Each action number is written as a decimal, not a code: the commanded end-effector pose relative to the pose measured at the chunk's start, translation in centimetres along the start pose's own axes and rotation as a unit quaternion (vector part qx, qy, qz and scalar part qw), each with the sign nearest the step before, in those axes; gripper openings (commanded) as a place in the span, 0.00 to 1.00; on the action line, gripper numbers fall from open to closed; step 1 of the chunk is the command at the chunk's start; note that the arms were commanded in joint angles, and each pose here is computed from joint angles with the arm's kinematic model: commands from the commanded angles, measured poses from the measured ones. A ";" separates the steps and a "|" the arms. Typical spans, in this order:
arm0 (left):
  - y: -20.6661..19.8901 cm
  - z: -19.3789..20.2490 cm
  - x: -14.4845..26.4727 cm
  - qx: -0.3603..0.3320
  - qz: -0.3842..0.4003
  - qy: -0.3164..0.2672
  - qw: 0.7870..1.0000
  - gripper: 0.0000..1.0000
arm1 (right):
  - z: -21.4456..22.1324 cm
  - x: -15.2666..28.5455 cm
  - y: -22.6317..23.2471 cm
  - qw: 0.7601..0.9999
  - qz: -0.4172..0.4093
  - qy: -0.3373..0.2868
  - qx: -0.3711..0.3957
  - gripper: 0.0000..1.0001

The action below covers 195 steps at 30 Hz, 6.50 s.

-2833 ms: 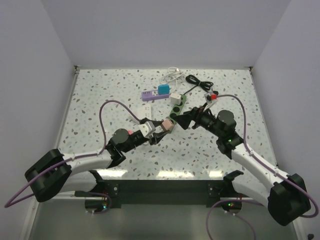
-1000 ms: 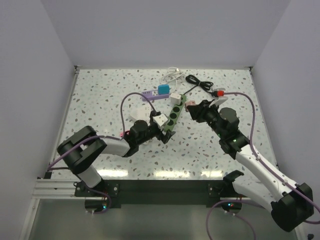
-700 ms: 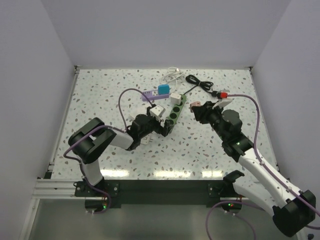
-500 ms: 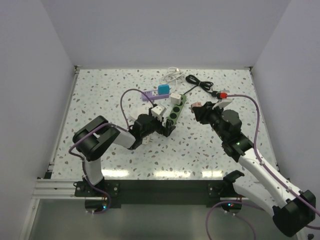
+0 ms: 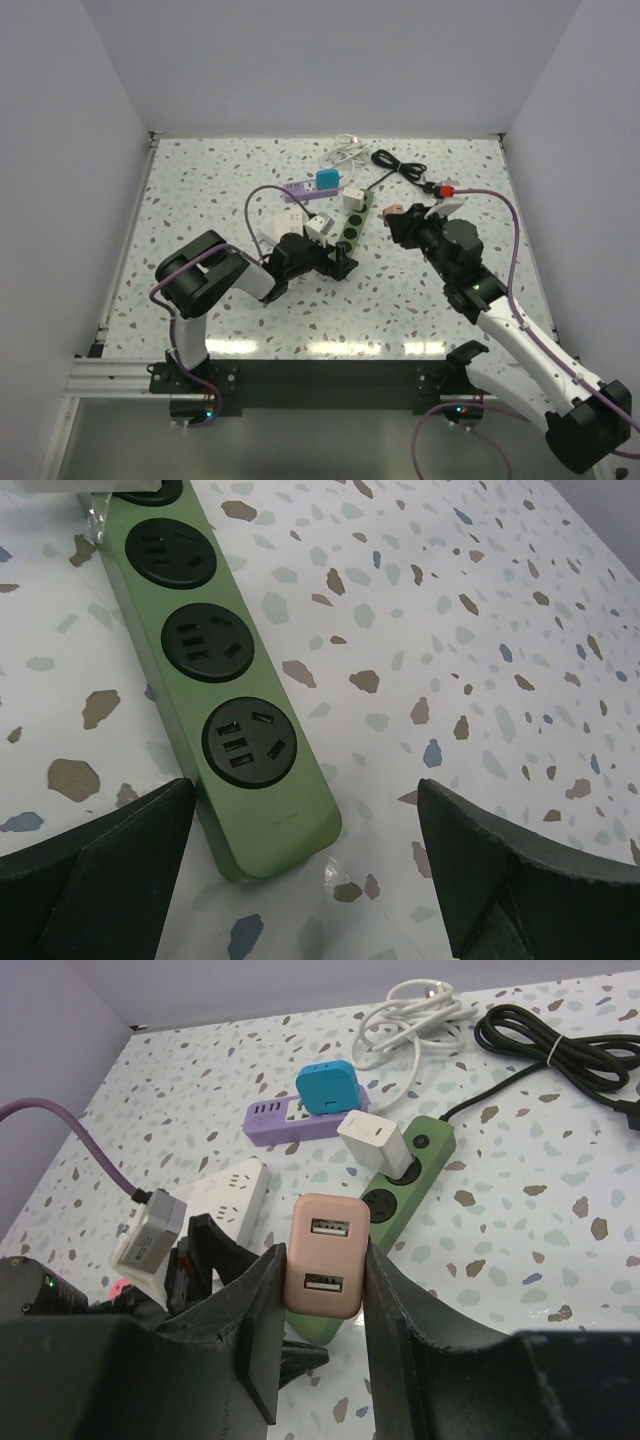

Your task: Insert the plug

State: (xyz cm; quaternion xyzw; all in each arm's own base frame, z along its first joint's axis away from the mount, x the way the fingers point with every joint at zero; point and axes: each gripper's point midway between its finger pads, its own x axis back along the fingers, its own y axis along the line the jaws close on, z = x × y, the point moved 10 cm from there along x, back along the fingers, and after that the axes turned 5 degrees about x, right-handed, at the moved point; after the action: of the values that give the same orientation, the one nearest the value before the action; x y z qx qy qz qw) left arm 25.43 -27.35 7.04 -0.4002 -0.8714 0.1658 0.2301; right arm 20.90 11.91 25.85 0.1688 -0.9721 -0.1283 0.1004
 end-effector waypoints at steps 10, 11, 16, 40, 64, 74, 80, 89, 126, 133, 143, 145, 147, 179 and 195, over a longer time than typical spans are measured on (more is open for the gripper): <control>-5.2 3.1 -0.2 0.064 0.104 0.039 0.992 0.98 | -0.3 -1.0 -0.5 0.999 0.032 -0.002 0.017 0.00; -5.7 3.0 -0.3 0.063 0.118 0.035 0.990 0.98 | -0.2 -1.1 -0.4 0.999 0.032 0.000 0.016 0.00; -7.5 3.1 -1.3 0.059 0.174 0.030 0.983 0.98 | 0.4 -1.9 -0.7 0.999 0.047 0.013 0.018 0.00; 2.1 -9.0 12.6 -0.043 -0.204 -0.147 0.967 1.00 | 4.3 -9.8 -0.2 0.990 0.116 0.053 0.066 0.00; 4.6 -8.8 14.3 -0.022 -0.237 -0.155 0.959 1.00 | 8.3 -14.3 0.0 0.981 0.174 0.059 0.054 0.00; 4.8 -8.6 14.3 -0.020 -0.237 -0.152 0.959 1.00 | 8.8 -12.8 1.0 0.979 0.182 0.072 0.063 0.00; 4.8 -8.6 14.3 -0.018 -0.234 -0.150 0.960 1.00 | 9.5 -11.3 2.0 0.973 0.201 0.086 0.073 0.00; 4.6 -8.6 14.7 -0.017 -0.231 -0.153 0.961 1.00 | 10.2 -10.0 1.5 0.969 0.220 0.090 0.075 0.00; 4.6 -8.7 15.2 -0.019 -0.235 -0.158 0.959 1.00 | 12.4 -10.9 1.6 0.970 0.206 0.101 0.075 0.00; 4.8 -8.7 15.2 -0.018 -0.236 -0.157 0.959 1.00 | 12.7 -10.8 1.5 0.970 0.206 0.104 0.076 0.00; 4.7 -8.7 15.1 -0.019 -0.231 -0.157 0.960 1.00 | 13.6 -10.0 1.0 0.963 0.216 0.124 0.103 0.00; 4.7 -8.7 15.1 -0.020 -0.229 -0.156 0.961 1.00 | 14.1 -10.0 0.7 0.960 0.220 0.132 0.108 0.00; 4.7 -8.7 15.1 -0.021 -0.229 -0.156 0.960 1.00 | 14.6 -9.8 0.6 0.960 0.220 0.136 0.110 0.00; 4.4 -8.7 15.8 -0.029 -0.223 -0.155 0.962 1.00 | 18.0 -6.9 -0.7 0.927 0.218 0.264 0.152 0.00; 4.3 -8.7 16.1 -0.028 -0.218 -0.159 0.962 1.00 | 20.8 -6.7 -1.6 0.911 0.239 0.301 0.150 0.00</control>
State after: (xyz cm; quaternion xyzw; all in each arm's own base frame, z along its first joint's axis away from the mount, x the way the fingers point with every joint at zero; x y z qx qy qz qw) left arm 23.53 -11.52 16.09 -0.1690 -0.9657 0.1536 0.1235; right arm 26.87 20.24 11.41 -0.0222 -0.9720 0.0156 0.2334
